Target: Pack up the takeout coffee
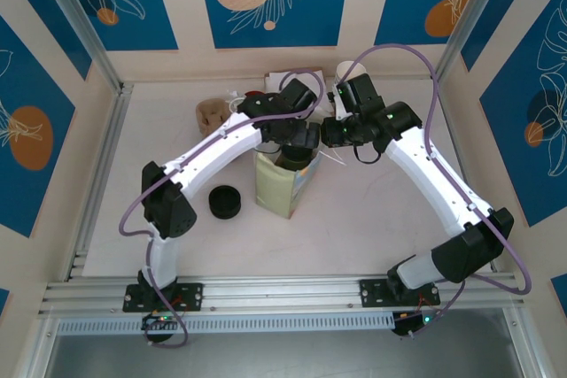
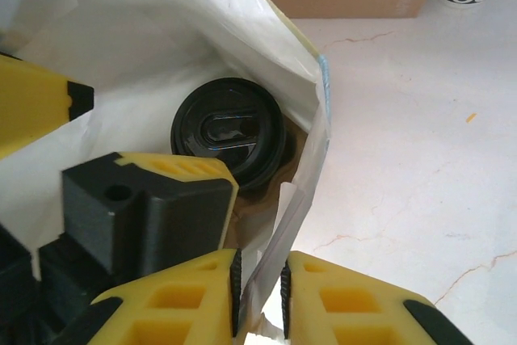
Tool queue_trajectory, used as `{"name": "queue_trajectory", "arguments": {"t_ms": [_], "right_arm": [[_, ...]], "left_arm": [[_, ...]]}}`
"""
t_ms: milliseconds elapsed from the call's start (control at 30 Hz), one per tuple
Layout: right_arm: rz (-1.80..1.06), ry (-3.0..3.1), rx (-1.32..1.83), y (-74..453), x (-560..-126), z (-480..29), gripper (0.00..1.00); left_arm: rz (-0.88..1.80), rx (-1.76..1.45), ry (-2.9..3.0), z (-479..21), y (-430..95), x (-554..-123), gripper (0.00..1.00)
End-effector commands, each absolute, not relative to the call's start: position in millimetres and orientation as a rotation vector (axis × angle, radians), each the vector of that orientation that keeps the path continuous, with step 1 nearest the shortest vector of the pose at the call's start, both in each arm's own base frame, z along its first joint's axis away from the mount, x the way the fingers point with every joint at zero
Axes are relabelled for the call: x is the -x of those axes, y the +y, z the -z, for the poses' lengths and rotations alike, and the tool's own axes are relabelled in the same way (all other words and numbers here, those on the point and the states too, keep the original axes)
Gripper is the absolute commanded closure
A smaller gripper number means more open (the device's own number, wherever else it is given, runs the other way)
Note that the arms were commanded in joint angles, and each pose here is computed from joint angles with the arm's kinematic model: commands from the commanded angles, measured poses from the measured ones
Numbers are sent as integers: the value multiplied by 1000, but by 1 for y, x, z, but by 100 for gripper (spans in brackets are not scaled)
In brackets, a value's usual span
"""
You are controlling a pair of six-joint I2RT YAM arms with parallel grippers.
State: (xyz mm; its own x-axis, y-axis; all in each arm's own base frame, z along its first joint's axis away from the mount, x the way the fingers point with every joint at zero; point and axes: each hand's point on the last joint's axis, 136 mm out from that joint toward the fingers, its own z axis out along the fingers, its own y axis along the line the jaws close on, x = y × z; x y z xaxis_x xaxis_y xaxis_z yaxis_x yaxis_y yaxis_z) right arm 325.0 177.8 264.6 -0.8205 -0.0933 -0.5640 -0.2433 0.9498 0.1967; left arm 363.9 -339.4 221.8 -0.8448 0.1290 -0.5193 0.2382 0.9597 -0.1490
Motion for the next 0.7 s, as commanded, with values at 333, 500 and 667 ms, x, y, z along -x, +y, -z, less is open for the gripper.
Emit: {"name": "queue_trajectory", "arguments": {"t_ms": [333, 500, 667], "right_arm": [[-352, 2488, 243, 177, -333, -277, 83], [-385, 2473, 249, 180, -337, -281, 86], [-469, 2447, 282, 187, -337, -286, 89]], "left_arm": [[702, -176, 2403, -323, -346, -354, 14], [817, -154, 2311, -367, -344, -354, 14], [903, -134, 2211, -406, -334, -355, 13]]}}
